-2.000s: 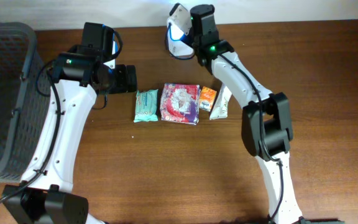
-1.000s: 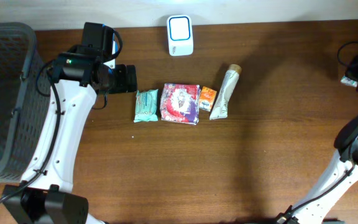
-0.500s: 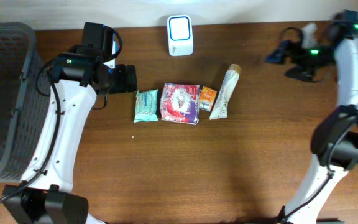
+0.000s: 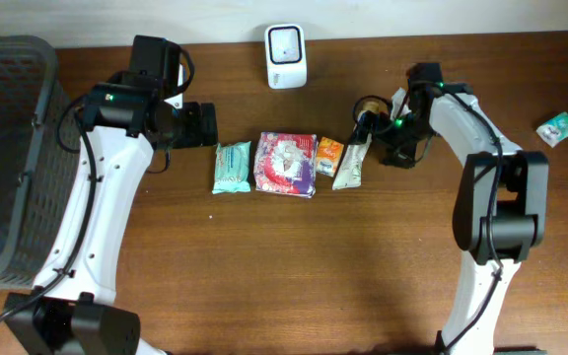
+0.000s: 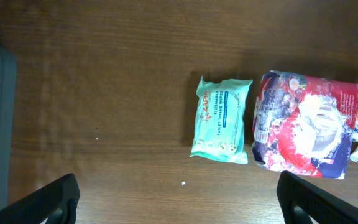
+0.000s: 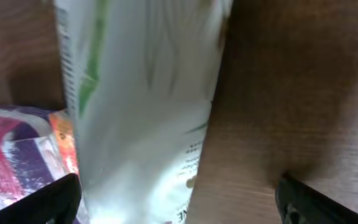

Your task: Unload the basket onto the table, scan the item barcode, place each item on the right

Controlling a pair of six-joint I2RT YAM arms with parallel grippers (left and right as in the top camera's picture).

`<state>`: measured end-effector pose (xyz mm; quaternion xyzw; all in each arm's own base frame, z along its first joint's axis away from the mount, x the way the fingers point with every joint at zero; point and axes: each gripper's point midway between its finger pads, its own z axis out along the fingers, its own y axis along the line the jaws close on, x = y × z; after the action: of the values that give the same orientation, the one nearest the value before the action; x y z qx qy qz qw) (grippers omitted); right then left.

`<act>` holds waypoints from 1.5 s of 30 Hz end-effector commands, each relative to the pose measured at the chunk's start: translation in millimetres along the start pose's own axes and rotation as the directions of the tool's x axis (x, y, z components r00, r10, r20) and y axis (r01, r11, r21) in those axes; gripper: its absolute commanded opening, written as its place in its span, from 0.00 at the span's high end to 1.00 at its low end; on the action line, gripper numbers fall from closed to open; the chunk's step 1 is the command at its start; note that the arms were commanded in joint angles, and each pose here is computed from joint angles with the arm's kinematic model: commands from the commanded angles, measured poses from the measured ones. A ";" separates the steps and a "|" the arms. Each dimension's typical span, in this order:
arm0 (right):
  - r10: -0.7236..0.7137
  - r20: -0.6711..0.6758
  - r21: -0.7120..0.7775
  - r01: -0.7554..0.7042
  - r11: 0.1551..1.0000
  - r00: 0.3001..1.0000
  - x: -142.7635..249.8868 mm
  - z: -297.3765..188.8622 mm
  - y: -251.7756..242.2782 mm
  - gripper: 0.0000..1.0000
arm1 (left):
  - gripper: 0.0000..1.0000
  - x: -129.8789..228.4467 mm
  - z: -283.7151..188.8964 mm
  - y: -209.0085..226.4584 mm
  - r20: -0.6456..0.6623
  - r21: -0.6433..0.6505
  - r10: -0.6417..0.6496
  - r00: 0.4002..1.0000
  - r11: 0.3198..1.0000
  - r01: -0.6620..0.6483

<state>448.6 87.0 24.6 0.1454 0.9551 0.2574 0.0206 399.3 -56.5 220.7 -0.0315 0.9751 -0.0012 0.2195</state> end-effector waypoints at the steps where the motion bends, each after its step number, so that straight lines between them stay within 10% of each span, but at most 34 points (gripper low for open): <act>1: -0.003 0.000 0.011 0.003 1.000 1.000 6.7 17.4 -6.7 0.14 | 0.01 -1.8 -3.1 0.6 0.010 -0.008 0.021 1.000 1.000 -0.021; 10: -0.091 0.021 -0.032 0.092 0.995 0.996 8.3 31.6 22.7 0.96 | 0.01 -1.8 -3.1 0.5 0.010 -0.007 0.021 1.000 1.000 -0.021; 21: -0.297 0.105 -0.281 0.315 0.907 0.949 9.7 -82.2 82.1 0.96 | 0.01 -1.8 -3.1 0.6 0.010 -0.008 0.021 1.000 1.000 -0.021; 25: -0.563 0.234 -0.450 0.602 0.660 0.792 46.0 -116.9 133.1 0.96 | 0.01 -1.8 -3.1 0.5 0.010 -0.007 0.021 1.000 1.000 -0.021; 32: -0.639 0.311 -0.678 0.635 0.370 0.704 98.2 -129.1 201.0 0.96 | 0.01 -1.8 -3.1 0.6 0.010 -0.008 0.021 1.000 1.000 -0.021; 45: -0.635 0.172 -0.693 0.550 0.466 0.753 118.6 -108.2 214.6 0.96 | 0.01 -1.8 -3.1 0.6 0.010 -0.008 0.021 1.000 1.000 -0.021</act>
<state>383.2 241.3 207.2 -0.2081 0.7848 0.5768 0.0896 399.3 -56.4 220.8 -0.0318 0.9751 -0.0010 0.2196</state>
